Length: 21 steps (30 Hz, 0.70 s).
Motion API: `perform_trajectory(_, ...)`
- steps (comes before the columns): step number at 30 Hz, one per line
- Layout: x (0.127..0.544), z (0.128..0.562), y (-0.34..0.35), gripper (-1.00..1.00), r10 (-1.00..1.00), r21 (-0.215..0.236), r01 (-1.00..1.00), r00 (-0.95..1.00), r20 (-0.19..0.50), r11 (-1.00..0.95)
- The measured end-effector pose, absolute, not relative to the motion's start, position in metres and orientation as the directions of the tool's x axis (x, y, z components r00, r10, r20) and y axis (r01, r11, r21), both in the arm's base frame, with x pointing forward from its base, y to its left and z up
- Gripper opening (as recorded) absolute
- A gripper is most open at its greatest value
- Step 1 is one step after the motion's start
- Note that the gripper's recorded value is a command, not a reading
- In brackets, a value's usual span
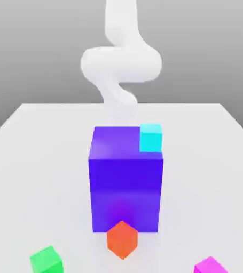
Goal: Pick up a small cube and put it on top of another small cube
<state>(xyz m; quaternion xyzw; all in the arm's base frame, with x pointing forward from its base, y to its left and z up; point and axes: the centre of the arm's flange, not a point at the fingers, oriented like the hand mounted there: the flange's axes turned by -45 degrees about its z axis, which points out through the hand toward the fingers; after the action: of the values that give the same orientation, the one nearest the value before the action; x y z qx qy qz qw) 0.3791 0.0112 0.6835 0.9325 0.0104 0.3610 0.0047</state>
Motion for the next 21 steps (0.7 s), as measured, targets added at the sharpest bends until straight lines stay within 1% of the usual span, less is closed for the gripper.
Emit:
perform_trajectory(6, 0.449, 0.606, 0.042, 0.0, 0.119, 0.068, 0.097, 0.825, 0.552, -0.993)
perform_trajectory(11, 0.493, 0.531, 0.069, 0.0, 0.199, 0.093, 0.176, 0.874, 0.444, -0.98)
perform_trajectory(16, 0.522, 0.45, 0.098, 0.0, 0.28, 0.099, 0.262, 0.902, 0.33, -0.96)
perform_trajectory(21, 0.535, 0.363, 0.132, 0.0, 0.367, 0.084, 0.357, 0.905, 0.214, -0.93)
